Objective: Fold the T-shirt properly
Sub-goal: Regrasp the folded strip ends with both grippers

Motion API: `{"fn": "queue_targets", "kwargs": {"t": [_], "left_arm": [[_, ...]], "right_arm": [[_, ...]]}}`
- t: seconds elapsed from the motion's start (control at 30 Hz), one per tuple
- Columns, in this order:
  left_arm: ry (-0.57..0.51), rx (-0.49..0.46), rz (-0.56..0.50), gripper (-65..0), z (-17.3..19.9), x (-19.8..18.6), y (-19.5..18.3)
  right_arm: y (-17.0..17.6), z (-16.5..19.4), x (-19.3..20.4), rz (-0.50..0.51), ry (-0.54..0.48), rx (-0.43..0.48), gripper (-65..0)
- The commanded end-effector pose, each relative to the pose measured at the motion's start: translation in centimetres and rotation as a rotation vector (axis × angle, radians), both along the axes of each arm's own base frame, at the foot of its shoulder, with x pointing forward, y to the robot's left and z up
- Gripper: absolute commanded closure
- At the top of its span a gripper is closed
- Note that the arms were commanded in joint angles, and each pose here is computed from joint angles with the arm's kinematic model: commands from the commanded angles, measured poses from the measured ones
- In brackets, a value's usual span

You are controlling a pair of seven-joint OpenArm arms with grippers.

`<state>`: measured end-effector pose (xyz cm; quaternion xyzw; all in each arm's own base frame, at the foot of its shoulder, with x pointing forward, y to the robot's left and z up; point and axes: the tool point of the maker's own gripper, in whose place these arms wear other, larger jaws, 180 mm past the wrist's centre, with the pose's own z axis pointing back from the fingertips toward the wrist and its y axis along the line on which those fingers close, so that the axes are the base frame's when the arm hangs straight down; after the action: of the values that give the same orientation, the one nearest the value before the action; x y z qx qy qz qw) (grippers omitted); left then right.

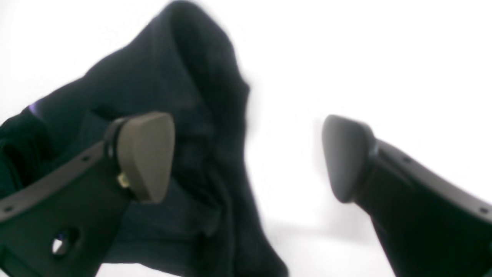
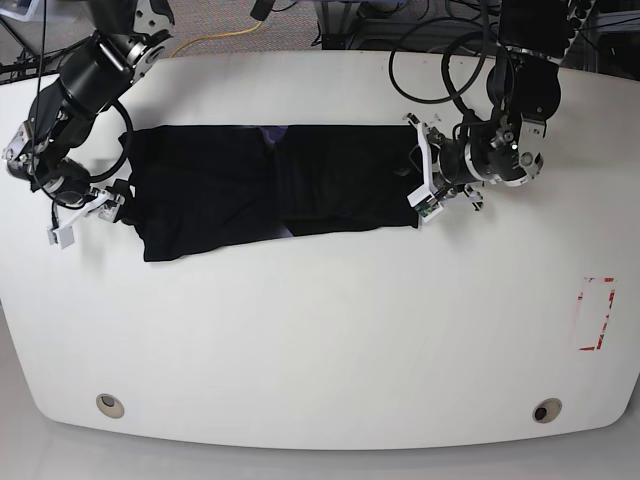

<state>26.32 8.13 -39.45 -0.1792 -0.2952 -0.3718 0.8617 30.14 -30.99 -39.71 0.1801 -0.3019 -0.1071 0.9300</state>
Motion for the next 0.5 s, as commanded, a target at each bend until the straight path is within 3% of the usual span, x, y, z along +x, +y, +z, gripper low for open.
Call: {"fn": "queue_targets", "kwargs": {"t": [0.0,0.27,0.47], "left_arm": [[-0.097,-0.017,0.016,-12.8,2.8,1.3,0.5],[-0.142,-0.016,0.038,-12.8,4.3,0.8,1.1],[-0.106,-0.014,0.049,-12.8,3.1,0.0,1.4]], "right_arm": [[-0.4,0.4,0.0,-0.011,-0.026,-0.007,-56.9],[3.0,-2.0,-1.4,0.032,0.031,0.048,-56.9],[6.1,-1.3,-1.5,0.099,0.003,0.032,-56.9]]}}
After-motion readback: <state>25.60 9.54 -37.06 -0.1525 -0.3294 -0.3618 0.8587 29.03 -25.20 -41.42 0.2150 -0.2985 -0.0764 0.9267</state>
